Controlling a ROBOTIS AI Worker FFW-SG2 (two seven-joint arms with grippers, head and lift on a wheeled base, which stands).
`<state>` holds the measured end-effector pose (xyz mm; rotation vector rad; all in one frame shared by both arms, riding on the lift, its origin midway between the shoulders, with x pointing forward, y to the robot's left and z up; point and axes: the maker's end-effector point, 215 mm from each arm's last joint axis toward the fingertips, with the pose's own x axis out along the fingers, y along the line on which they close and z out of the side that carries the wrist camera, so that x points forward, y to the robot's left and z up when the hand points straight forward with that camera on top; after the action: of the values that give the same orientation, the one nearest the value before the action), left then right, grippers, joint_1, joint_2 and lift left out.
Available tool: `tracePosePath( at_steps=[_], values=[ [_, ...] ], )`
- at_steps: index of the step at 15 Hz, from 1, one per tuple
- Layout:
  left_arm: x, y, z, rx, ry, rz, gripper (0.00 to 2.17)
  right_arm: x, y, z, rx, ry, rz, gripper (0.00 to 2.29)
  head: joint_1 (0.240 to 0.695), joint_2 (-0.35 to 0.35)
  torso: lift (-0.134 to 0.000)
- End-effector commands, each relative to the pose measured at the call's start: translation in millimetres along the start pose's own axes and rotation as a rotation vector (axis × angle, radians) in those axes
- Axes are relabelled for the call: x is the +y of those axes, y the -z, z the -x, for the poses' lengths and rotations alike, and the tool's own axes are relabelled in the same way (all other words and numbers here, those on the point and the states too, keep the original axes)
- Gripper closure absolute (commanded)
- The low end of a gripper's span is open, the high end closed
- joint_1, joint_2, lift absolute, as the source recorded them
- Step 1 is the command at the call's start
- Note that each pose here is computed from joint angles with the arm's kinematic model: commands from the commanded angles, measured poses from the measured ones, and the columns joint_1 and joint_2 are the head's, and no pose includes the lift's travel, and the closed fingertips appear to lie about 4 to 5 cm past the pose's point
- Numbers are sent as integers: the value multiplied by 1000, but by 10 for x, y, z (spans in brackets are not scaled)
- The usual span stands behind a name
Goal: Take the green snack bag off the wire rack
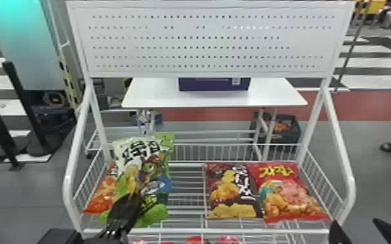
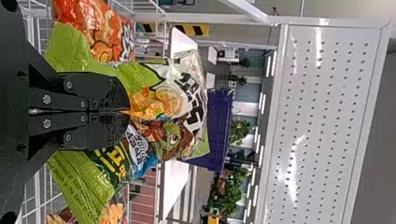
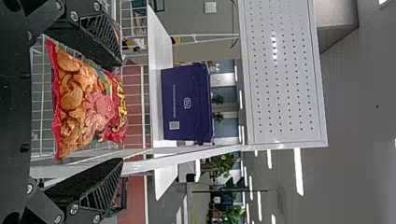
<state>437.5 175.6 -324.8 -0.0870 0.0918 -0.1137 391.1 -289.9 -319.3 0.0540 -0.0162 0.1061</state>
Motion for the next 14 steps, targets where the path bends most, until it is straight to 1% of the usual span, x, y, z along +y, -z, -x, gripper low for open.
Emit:
tracePosePath(
  at_steps=[1,3,5,6,9,14],
  values=[
    [144,-61,107,-35,-24,0,1190,-10,-4,-9,-2,1,1,167,499,0,0],
    [273,-124,221,-68,-47,0,1190,-39,11,-13,0,7,3,167,499,0,0],
    [331,-195,324,-102,-55,-3,1190,-51,30,-18,3,8,3,167,499,0,0],
    [356,-178,359,-100,-58,-12,1190,-54,32,-22,3,8,3,167,499,0,0],
    [442,-169,473,-117,-73,-11,1190,-70,43,-38,5,6,6,167,499,0,0],
    [567,-68,580,-115,-95,-22,1190,-63,67,-44,8,3,5,167,499,0,0]
  ],
)
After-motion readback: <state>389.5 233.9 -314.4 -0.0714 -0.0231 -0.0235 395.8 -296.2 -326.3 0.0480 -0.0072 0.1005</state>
